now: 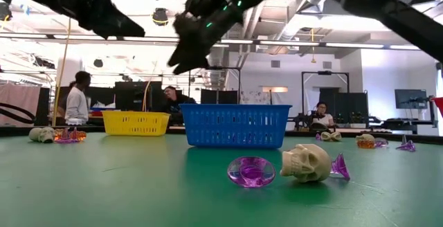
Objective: Sort Halloween decoration
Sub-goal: Put the witch hat toy into the blue bin
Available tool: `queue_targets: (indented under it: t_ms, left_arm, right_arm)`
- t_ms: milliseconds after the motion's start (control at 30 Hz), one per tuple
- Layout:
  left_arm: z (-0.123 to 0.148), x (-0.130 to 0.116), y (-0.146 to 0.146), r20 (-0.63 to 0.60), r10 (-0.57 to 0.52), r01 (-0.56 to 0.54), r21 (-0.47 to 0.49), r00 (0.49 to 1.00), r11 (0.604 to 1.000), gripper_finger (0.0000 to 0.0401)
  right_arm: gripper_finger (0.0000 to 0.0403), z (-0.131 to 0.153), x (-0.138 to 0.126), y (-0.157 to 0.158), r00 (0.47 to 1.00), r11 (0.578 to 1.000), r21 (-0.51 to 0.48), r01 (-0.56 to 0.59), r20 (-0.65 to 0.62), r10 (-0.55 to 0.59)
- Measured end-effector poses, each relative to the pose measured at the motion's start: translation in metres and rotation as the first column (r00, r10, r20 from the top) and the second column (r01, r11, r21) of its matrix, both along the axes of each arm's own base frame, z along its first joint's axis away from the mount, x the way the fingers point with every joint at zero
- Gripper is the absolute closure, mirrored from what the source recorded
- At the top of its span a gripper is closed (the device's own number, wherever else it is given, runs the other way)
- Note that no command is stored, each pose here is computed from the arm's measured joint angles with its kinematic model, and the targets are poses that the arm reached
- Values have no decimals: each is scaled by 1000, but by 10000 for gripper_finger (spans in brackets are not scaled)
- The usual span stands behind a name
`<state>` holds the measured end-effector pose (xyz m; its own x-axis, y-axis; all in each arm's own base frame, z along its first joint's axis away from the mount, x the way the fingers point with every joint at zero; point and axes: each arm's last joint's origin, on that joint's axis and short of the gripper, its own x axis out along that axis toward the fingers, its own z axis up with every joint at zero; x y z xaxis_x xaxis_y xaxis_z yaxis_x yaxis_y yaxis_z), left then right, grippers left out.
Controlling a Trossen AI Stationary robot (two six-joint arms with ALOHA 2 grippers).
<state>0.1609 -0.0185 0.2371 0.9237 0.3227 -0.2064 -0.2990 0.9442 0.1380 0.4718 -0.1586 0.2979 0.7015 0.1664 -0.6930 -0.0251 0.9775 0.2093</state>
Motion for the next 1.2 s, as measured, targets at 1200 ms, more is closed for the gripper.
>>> queue_targets:
  t_ms: [1200]
  left_arm:
    - [-67,40,-22,-724,-194,-285,-483,662,828,319]
  right_arm:
    - [168,-39,-216,127,899,982,-188,-7,429,88]
